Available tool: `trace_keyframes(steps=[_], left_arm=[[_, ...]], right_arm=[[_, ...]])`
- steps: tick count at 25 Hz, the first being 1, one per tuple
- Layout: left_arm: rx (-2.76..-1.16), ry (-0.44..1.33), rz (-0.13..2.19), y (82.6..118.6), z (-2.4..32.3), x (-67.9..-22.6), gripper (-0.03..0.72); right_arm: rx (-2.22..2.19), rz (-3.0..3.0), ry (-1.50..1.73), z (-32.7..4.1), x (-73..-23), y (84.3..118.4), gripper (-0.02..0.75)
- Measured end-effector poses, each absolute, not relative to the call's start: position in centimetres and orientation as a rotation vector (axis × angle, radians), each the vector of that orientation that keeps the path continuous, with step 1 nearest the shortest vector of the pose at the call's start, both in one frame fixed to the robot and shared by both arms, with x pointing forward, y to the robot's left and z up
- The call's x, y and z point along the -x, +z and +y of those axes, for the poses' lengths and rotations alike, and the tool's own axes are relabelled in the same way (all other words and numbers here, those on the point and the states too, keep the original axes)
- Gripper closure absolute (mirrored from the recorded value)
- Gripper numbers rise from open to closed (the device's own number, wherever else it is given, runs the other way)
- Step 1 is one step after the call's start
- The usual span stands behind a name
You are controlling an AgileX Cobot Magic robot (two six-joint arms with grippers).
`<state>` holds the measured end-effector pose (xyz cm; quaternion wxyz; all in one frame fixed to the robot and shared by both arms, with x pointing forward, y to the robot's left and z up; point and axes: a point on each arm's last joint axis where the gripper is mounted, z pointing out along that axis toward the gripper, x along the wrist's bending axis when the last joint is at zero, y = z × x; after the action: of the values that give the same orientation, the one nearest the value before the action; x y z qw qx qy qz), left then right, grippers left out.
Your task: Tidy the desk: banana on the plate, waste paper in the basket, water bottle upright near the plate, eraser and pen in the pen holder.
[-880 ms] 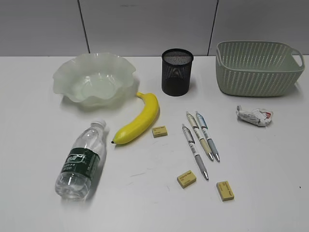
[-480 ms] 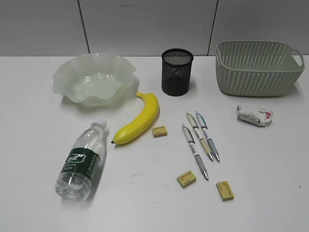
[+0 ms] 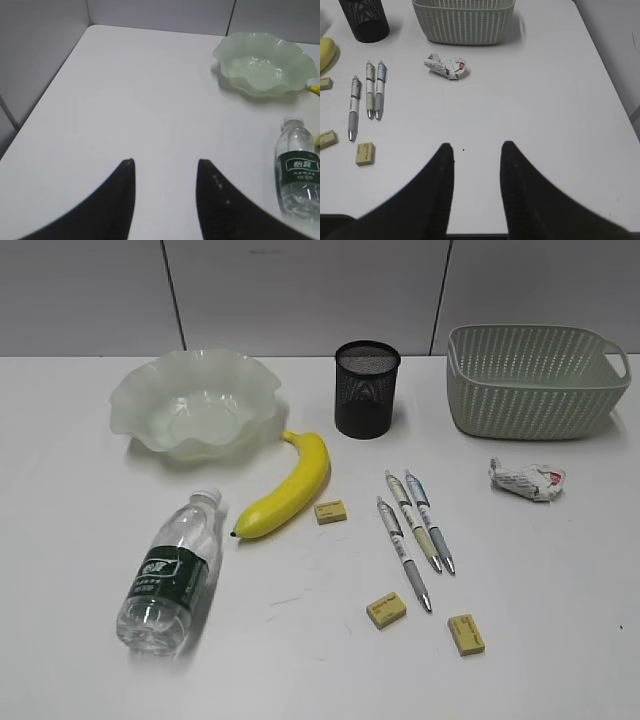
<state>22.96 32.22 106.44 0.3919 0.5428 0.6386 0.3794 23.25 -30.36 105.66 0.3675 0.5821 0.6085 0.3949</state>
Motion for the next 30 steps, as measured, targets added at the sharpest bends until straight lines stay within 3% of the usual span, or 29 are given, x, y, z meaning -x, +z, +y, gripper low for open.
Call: trace_keyframes(steps=[13,18,23,30], left_arm=[[-1.391,0.915,1.572,107.8,31.4,-24.4,0.384],[-1.522,0.773,1.544,108.8,29.1,-31.6,0.384],[-1.827,0.577,1.515,106.7,25.9,-41.5,0.383],[-2.244,0.362,1.225,102.5,14.9,-51.1,0.379]], right_arm=[[-1.495,1.563,1.014,-30.4,-23.2,105.7,0.471],[-1.495,1.563,1.014,-30.4,-23.2,105.7,0.471],[-1.495,1.563,1.014,-30.4,-23.2,105.7,0.48],[-1.495,1.563,1.014,-30.4,-23.2,105.7,0.48]])
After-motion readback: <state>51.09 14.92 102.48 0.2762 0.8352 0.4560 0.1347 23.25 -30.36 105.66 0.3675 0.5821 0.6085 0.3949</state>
